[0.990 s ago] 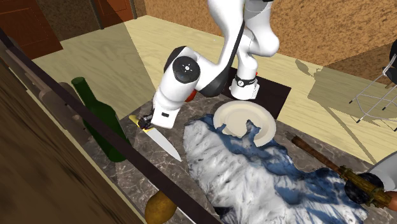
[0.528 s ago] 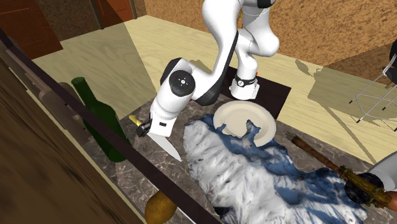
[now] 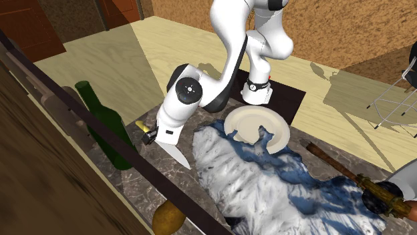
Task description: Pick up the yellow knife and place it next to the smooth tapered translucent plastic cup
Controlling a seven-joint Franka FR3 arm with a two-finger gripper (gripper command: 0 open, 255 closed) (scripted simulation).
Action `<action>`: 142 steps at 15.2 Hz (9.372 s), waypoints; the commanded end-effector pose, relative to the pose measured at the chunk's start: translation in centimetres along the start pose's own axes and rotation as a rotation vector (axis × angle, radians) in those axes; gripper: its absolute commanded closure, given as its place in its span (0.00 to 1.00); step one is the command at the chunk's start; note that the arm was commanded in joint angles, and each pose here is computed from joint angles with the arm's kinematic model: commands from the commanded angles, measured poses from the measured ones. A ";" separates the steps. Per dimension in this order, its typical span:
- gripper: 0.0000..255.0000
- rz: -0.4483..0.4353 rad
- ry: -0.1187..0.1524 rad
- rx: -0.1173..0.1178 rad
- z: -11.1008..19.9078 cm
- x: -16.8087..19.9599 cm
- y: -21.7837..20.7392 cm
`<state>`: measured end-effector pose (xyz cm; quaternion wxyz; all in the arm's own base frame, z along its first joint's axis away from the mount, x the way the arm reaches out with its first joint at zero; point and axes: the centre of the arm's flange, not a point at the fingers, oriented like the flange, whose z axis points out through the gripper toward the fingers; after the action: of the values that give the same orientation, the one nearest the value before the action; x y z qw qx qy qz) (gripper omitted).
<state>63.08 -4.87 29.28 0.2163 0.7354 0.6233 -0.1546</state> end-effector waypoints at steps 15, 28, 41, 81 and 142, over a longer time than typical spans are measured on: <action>1.00 0.000 0.000 0.000 -1.8 -1.0 0.3; 1.00 0.000 0.000 0.000 -7.7 -4.5 1.1; 1.00 0.000 0.000 0.000 -13.6 -7.9 2.0; 1.00 0.000 0.000 0.000 -35.3 12.6 -22.5; 0.00 -0.162 0.593 -0.196 -27.3 33.4 -46.4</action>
<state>22.15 43.45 30.30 0.0822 0.6722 0.7275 0.1105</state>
